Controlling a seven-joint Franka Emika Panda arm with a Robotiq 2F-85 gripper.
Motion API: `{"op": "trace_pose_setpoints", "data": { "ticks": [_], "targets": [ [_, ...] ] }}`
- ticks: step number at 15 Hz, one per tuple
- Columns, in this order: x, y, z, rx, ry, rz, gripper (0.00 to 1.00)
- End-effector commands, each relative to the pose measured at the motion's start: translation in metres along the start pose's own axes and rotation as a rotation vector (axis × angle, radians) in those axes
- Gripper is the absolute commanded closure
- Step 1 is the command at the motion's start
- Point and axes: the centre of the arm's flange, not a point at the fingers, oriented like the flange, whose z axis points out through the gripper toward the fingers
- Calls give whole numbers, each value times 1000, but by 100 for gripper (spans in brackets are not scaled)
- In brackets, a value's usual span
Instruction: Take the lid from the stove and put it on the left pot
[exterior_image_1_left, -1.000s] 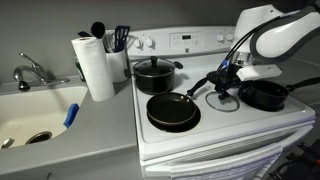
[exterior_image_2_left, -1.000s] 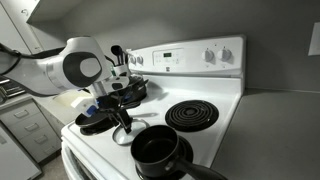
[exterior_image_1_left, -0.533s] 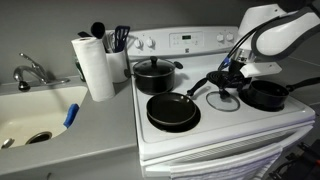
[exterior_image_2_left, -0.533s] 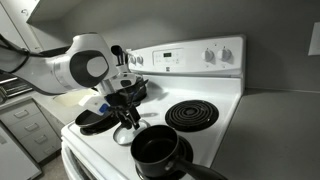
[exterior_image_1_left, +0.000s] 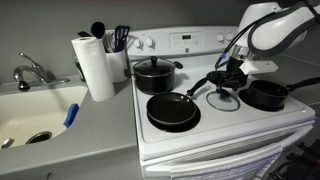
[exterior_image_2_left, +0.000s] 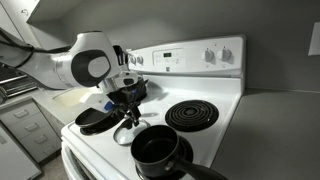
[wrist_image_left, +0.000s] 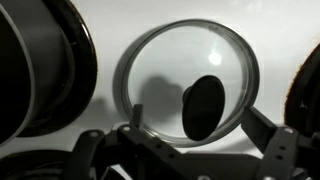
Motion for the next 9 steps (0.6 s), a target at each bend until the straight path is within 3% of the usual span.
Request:
{"op": "trace_pose_setpoints", "data": {
  "ticks": [1,4,9],
  "targets": [
    [10,-3,5,26,-7,-26,0],
    [8,-8,8,41,-14,-34,30],
    [1,-16,16,53,-33,-36,39]
  ]
}}
